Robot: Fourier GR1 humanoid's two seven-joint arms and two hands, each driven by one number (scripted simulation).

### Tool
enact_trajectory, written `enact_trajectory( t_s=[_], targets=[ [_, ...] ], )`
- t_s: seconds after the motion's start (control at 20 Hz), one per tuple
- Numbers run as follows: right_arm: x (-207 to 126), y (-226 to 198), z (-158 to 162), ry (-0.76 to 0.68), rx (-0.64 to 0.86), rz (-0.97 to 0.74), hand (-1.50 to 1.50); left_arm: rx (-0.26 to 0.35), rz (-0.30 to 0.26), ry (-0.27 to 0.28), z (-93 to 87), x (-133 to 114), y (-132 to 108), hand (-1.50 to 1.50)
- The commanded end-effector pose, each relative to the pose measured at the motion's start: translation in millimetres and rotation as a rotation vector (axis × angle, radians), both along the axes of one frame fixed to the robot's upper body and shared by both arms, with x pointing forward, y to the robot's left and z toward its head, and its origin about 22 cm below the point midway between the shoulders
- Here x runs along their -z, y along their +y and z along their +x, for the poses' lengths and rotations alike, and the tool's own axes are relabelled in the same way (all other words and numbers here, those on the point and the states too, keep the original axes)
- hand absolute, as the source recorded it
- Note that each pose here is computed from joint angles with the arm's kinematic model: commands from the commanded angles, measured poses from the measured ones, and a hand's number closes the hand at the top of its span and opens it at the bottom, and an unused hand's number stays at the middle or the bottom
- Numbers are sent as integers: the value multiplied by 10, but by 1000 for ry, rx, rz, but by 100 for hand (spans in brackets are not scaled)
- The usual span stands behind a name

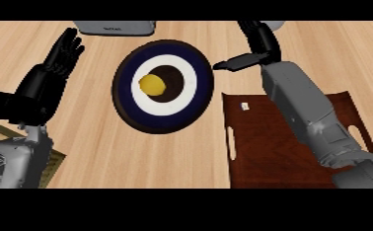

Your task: Pick the lemon from the tray and place it in the plate

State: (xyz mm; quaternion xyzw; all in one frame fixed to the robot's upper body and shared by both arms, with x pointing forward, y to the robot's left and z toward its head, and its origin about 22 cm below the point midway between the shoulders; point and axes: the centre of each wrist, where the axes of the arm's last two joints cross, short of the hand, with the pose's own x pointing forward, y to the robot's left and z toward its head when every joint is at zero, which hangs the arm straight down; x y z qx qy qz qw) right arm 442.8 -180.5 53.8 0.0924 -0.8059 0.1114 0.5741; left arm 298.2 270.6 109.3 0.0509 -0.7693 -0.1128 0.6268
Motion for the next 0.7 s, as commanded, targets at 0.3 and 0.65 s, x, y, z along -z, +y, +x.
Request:
enact_trajectory(
  t_s=[0.3,0.65],
  targets=[
    [193,-856,-104,-37,6,-20,-150,14,-24,3,0,58,-55,0],
    [34,-1184,-90,-82,54,-83,-150,18,-5,-15,10,36,-6,0]
  ],
)
